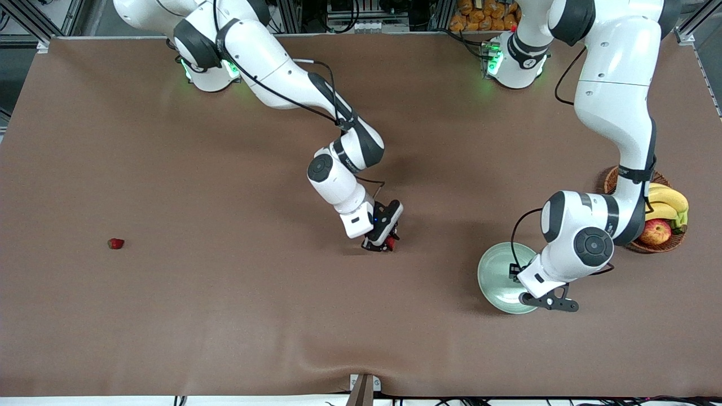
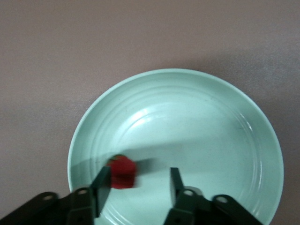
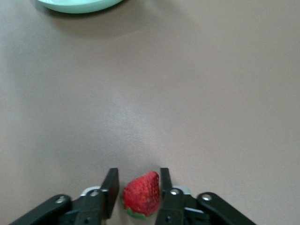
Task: Collect all strawberries into plate
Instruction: 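Open the left gripper over the plate while the right gripper releases its strawberry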
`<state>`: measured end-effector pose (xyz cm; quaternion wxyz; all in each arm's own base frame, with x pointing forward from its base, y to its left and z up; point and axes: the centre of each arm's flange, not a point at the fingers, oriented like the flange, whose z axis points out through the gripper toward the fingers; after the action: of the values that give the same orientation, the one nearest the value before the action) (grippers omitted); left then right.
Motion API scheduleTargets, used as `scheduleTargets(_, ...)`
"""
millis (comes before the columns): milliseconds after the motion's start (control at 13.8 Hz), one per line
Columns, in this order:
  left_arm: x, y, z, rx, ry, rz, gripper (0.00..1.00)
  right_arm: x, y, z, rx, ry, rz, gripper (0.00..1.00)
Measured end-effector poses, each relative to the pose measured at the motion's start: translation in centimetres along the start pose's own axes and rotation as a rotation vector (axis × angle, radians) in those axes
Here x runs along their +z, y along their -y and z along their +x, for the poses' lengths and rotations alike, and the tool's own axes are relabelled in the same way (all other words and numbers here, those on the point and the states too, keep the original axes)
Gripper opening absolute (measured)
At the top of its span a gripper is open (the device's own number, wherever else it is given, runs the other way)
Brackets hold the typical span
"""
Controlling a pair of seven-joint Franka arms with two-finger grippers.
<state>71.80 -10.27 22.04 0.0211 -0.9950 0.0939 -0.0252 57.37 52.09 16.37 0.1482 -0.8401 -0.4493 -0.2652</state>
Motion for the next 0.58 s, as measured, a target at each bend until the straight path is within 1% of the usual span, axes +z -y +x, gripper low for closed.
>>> scheduleTargets(73, -0.3, 0.0, 0.1, 0.000, -0.004, 0.000, 0.76, -0.2, -0.4, 0.3, 0.004, -0.008, -0.007, 0.59)
scheduleTargets(145, -0.7, 0.0, 0.2, 0.000, -0.008, 0.000, 0.87, -0.6, -1.1, 0.7, 0.013, -0.020, -0.018, 0.69)
scheduleTargets(218, -1.4, -0.1, 0.3, 0.000, -0.011, -0.001, 0.96, -1.3, -2.4, 0.9, 0.030, -0.030, -0.033, 0.80)
scheduleTargets(290, -2.3, -0.2, 0.3, 0.002, -0.012, -0.003, 1.00, -2.4, -4.3, 1.1, 0.051, -0.039, -0.052, 0.89)
scheduleTargets(363, -3.2, -0.4, 0.4, 0.005, -0.012, -0.006, 1.00, -3.8, -6.6, 1.0, 0.076, -0.045, -0.073, 0.98)
scheduleTargets(508, -5.1, -1.3, 0.4, 0.011, -0.017, -0.017, 1.00, -7.6, -11.5, 0.0, 0.136, -0.042, -0.113, 1.00)
scheduleTargets(580, -5.8, -2.1, 0.5, 0.009, -0.021, -0.026, 1.00, -9.6, -13.8, -1.1, 0.170, -0.030, -0.131, 1.00)
